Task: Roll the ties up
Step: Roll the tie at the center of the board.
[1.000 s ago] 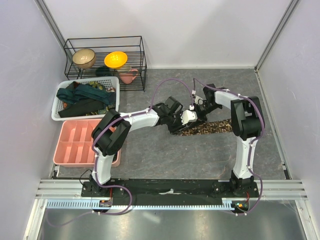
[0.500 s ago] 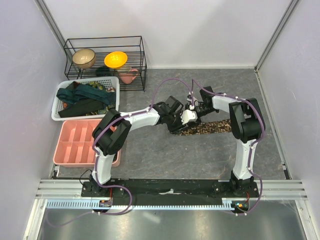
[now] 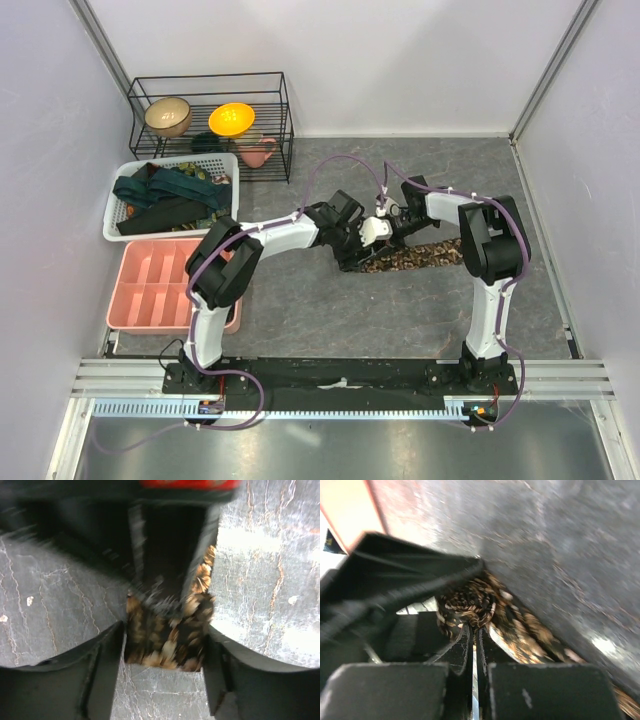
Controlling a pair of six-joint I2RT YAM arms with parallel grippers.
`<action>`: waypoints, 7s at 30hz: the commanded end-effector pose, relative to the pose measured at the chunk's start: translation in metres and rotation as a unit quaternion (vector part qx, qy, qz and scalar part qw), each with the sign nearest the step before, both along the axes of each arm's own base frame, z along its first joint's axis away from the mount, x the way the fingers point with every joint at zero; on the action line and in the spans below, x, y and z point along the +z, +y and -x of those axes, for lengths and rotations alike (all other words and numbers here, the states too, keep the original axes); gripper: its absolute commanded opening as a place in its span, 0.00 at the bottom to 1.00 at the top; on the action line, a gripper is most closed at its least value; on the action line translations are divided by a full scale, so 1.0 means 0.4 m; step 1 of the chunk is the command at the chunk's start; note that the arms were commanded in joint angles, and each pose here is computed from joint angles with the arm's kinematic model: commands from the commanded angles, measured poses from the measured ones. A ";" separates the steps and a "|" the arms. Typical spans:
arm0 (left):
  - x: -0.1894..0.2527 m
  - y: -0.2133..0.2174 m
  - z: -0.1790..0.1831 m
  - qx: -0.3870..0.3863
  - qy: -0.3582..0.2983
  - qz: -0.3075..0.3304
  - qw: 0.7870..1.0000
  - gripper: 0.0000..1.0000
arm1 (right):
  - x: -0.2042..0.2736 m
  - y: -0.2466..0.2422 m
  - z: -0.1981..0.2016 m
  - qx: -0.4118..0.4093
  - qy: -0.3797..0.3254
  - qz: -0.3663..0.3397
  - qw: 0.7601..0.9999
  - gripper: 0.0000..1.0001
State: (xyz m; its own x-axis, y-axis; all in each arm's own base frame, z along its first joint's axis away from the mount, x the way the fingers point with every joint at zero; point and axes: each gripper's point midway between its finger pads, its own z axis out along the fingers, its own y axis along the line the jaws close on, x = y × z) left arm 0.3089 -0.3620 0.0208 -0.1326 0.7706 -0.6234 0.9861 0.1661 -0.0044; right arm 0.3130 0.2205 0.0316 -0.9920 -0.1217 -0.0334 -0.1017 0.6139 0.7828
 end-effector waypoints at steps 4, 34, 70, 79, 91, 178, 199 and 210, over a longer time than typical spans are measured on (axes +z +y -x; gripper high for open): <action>0.151 -0.022 -0.044 0.040 -0.007 0.126 0.991 1.00 | -0.130 -0.117 0.017 0.026 -0.015 0.162 0.986 0.00; 0.089 0.000 0.022 0.030 -0.051 0.249 0.967 0.88 | -0.168 -0.033 0.043 0.120 -0.053 0.150 0.980 0.00; -0.038 0.059 0.061 -0.032 -0.050 -0.029 0.998 0.15 | 0.091 -0.010 0.045 0.055 -0.022 -0.042 0.997 0.54; -0.051 0.057 0.068 -0.040 -0.036 -0.039 0.998 0.16 | 0.090 0.042 0.026 0.048 -0.012 -0.066 0.997 0.49; -0.033 0.036 0.072 -0.035 -0.022 -0.019 0.999 0.39 | -0.014 -0.007 0.056 0.066 -0.002 0.015 0.998 0.00; -0.042 -0.006 0.093 -0.041 -0.008 -0.034 0.999 0.48 | -0.040 -0.053 0.083 0.044 0.030 0.034 0.998 0.00; 0.091 -0.132 0.058 -0.037 0.004 0.169 0.985 0.79 | -0.140 -0.170 0.083 0.067 0.010 0.179 0.982 0.00; 0.039 -0.120 0.062 -0.051 -0.006 0.111 0.993 0.56 | -0.139 -0.115 0.035 0.073 -0.013 0.161 0.984 0.00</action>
State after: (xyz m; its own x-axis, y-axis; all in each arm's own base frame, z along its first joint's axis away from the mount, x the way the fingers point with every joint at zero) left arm 0.2775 -0.4055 0.0352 -0.0879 0.5981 -0.7966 0.9957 0.0757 -0.0530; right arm 0.2807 0.1769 0.0118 -0.9761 -0.2041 0.0749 -0.1064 0.7487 0.6543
